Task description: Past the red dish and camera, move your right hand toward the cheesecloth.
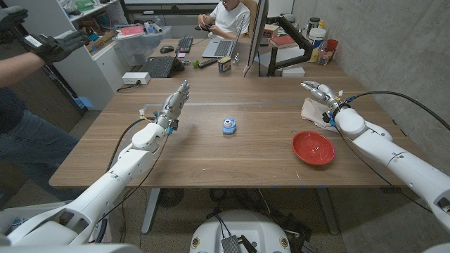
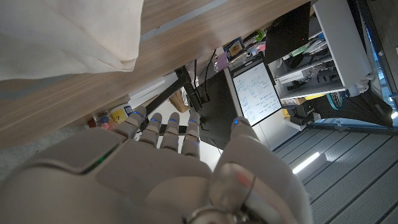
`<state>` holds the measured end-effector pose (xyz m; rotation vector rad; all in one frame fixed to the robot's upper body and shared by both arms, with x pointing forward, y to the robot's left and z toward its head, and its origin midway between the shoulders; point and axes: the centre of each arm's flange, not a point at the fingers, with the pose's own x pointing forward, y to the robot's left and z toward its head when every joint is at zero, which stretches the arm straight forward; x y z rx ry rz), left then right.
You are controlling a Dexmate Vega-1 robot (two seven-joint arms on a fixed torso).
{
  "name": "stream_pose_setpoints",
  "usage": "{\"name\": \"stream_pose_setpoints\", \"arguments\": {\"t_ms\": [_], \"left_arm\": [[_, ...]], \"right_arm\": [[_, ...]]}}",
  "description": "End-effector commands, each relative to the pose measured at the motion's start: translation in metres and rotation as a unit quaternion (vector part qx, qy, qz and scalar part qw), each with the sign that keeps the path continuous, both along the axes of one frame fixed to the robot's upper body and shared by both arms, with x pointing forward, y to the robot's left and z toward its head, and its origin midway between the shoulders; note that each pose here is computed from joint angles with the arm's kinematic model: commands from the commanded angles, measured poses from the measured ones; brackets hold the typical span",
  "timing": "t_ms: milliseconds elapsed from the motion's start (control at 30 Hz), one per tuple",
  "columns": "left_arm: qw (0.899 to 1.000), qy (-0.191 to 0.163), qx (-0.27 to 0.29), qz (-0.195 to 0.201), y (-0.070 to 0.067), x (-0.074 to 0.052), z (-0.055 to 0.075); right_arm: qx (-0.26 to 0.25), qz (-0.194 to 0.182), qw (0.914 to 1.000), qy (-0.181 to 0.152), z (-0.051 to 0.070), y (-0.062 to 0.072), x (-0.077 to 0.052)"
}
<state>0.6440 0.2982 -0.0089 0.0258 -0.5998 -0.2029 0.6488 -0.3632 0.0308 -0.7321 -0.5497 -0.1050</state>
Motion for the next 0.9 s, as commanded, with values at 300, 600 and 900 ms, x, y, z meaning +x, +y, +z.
{"name": "stream_pose_setpoints", "arguments": {"t_ms": [300, 600, 900], "left_arm": [[1.0, 0.002, 0.007, 0.005, 0.0032, -0.0034, 0.0009], [1.0, 0.002, 0.01, 0.004, 0.0027, -0.0035, 0.0033], [1.0, 0.0, 0.012, 0.005, 0.0027, -0.0034, 0.0052]], "right_arm": [[-0.05, -0.05, 0.9974, 0.014, -0.0011, -0.0012, 0.0027], [-0.068, -0.071, 0.9951, 0.012, -0.0012, -0.0014, 0.0028], [-0.092, -0.102, 0.9903, 0.018, -0.0033, -0.0035, 0.0038]]}}
